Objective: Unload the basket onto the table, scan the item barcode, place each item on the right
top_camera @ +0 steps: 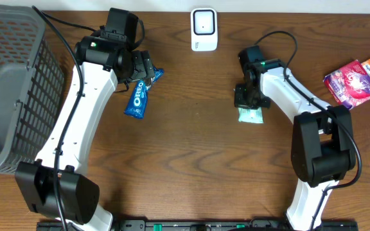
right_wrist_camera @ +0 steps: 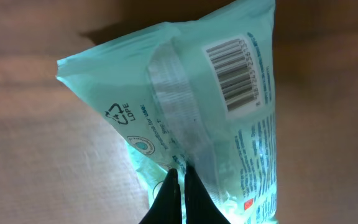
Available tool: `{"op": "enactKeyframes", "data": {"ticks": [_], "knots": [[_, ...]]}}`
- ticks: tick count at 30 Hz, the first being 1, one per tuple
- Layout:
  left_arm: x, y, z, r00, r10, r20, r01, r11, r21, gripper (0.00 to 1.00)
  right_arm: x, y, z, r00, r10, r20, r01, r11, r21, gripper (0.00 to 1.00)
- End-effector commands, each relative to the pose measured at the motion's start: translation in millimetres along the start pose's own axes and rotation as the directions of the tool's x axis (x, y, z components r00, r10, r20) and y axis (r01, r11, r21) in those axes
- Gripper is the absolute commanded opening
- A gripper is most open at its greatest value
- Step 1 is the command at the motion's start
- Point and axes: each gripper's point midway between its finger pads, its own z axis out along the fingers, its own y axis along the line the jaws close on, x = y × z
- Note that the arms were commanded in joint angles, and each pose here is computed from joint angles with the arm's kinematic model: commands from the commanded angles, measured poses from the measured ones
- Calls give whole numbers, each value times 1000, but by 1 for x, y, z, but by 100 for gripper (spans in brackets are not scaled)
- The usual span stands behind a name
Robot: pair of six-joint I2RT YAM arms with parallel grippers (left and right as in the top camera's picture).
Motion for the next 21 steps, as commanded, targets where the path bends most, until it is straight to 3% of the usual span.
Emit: {"op": "enactKeyframes", "data": {"ticks": [1,6,9,21], "knots": [[-1,2,1,1000,2,-1,-2,1000,-11,98,-14,4,-32,998,-13,56,15,999,-28,1],[-1,2,1,1000,2,-1,-2,1000,-11,98,-37,-8,-89,987,-9,160,9,1000,-1,1],[-1,2,1,1000,2,-1,-2,1000,-11,98,-38,-14,-99,985,1,175,-2,1000,6,1],[-1,2,1,1000,2,-1,-2,1000,-11,98,22,-23,-36,1000,1,-25,0,1000,18,1]]}}
